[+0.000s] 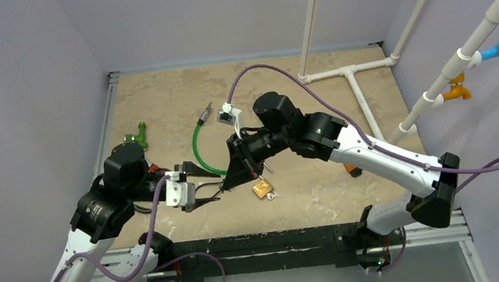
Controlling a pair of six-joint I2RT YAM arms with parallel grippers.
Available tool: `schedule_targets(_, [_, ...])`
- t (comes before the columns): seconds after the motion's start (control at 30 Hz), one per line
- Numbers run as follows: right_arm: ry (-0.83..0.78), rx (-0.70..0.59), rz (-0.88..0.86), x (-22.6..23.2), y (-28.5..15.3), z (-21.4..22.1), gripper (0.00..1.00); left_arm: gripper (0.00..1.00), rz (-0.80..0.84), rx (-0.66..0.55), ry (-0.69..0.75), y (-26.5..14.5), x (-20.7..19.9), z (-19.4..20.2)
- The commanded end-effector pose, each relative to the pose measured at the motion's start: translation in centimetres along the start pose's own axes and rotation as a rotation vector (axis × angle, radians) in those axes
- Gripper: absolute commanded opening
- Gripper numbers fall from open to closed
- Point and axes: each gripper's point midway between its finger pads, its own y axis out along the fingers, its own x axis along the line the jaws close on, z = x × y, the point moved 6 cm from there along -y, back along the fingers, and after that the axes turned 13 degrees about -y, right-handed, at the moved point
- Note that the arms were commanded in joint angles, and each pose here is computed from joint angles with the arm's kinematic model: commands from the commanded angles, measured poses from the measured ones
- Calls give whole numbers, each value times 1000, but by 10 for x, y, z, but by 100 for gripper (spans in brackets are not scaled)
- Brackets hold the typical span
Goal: Unlock with the key
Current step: Pick up the key from the center of the board.
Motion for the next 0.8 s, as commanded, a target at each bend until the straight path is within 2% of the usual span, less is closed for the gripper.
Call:
schedule_targets(0.0, [46,61,-32,7,-1,0,0,43,-22,17,110,-6,1,-6])
schedule_targets(0.4, [111,101,-56,9,5,-7,0,42,19,46,138,-7,-10,-2])
schedule_targets(0.5, [126,99,-80,12,6,-10,0,40,-9,56,163,-6,-6,2])
schedule_targets(0.57, [142,96,-85,13,6,-12,0,33,-63,50,199,-6,1,0])
schedule_targets(0.67, [150,111,-90,13,8,-12,0,32,-137,24,253,-8,9,-7])
schedule_targets(0.77, [154,123,-113,14,8,-11,0,32,-107,22,251,-8,6,-8])
